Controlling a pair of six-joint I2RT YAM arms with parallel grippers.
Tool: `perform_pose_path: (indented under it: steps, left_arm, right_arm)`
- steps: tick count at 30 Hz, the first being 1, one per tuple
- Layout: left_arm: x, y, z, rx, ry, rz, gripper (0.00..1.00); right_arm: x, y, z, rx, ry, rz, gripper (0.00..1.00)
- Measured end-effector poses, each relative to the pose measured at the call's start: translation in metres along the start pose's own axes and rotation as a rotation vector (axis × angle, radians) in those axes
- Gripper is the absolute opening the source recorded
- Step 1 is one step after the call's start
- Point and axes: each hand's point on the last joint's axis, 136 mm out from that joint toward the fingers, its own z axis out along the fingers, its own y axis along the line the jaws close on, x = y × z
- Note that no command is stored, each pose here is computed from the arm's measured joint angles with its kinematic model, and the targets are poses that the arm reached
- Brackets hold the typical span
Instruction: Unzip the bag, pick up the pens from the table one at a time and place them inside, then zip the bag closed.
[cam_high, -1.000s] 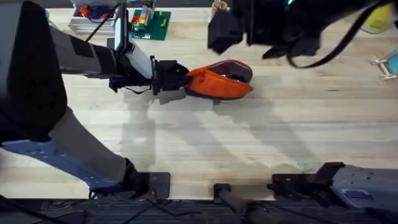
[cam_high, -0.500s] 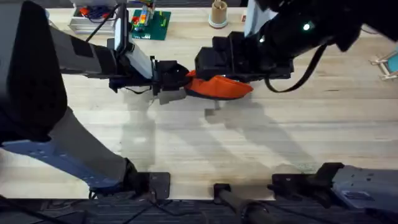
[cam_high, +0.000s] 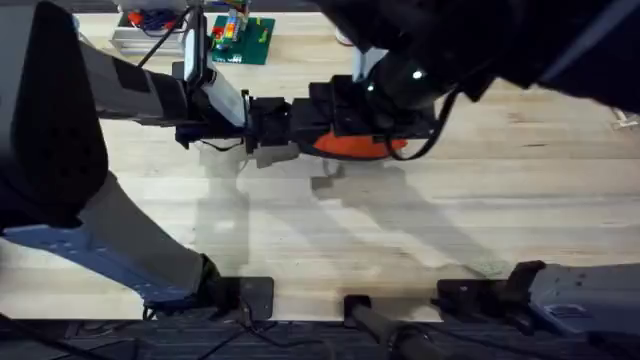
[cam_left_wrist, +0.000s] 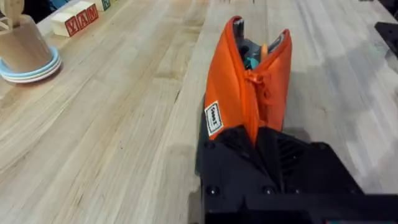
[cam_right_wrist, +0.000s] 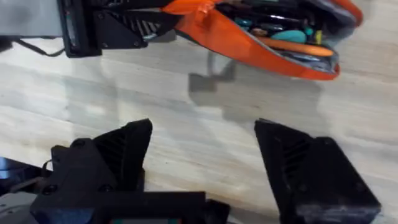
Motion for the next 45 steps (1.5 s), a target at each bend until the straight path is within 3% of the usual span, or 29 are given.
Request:
perform_pose_path:
  steps: [16,31,45]
  left_arm:
    - [0.0,0.0,0.0,0.0,0.0,0.0,0.042]
    - [0.0,0.0,0.0,0.0,0.0,0.0,0.042]
    - [0.0,0.0,0.0,0.0,0.0,0.0,0.042]
  right_arm:
    - [-0.009,0.002,0.021,0.074,-0.051,0.071,0.996]
    - [-0.021,0.004,0.049,0.152,-0.109,0.061,0.995]
    - [-0.033,0.015,0.055,0.113,-0.156,0.075,0.995]
